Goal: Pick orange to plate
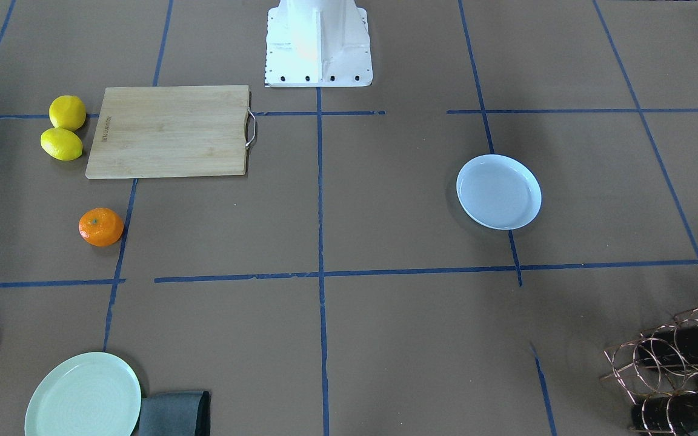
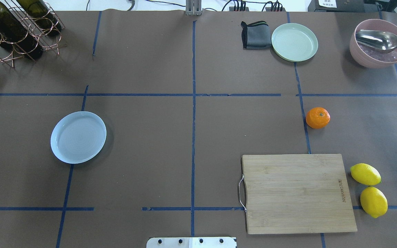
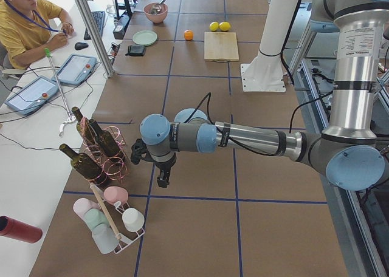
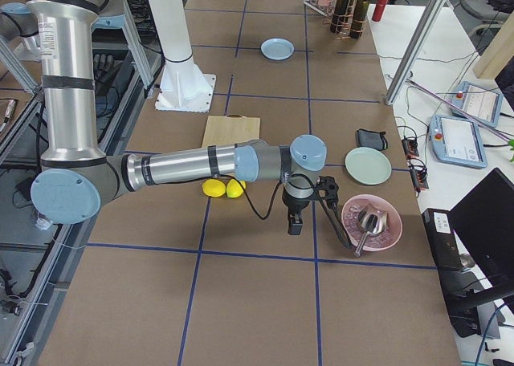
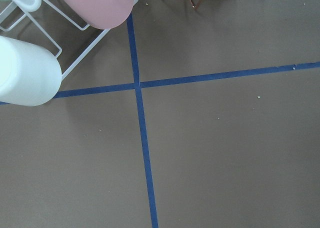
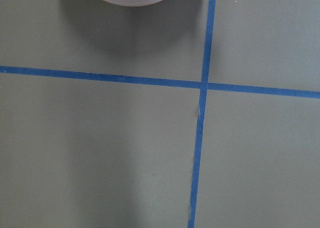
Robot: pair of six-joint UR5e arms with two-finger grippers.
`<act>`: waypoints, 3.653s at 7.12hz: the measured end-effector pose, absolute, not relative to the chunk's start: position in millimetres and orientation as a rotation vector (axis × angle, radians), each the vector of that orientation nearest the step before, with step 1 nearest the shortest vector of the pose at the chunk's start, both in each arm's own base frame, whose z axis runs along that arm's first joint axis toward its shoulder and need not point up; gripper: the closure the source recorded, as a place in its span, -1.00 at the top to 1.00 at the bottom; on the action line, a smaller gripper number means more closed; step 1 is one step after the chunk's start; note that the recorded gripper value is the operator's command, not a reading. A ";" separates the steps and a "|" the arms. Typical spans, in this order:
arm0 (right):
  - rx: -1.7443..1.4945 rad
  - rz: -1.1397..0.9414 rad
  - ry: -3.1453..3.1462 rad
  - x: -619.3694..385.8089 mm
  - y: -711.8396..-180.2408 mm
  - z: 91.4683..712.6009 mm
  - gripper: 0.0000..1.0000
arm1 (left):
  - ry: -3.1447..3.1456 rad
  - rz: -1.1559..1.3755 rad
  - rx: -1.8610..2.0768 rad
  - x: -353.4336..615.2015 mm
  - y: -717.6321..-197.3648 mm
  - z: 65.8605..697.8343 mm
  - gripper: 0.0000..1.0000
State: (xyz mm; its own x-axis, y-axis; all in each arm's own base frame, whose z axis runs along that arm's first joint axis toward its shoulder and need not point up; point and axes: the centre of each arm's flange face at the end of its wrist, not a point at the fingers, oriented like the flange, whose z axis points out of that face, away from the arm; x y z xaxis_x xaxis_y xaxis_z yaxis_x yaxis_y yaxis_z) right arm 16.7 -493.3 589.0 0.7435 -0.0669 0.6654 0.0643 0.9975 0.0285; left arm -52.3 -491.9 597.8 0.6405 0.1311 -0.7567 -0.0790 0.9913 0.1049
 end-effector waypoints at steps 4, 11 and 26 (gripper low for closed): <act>0.008 -0.067 -0.734 14.4 -493.2 591.0 1.00 | 0.867 0.129 0.086 -52.6 -491.2 589.1 1.00; 0.064 -0.155 -0.749 -17.1 -497.3 582.9 1.00 | 0.976 0.146 0.117 167.0 -481.0 551.8 1.00; 0.064 -0.176 -0.791 -28.2 -496.8 576.2 1.00 | 1.018 0.082 0.065 322.6 -441.5 489.8 -1.00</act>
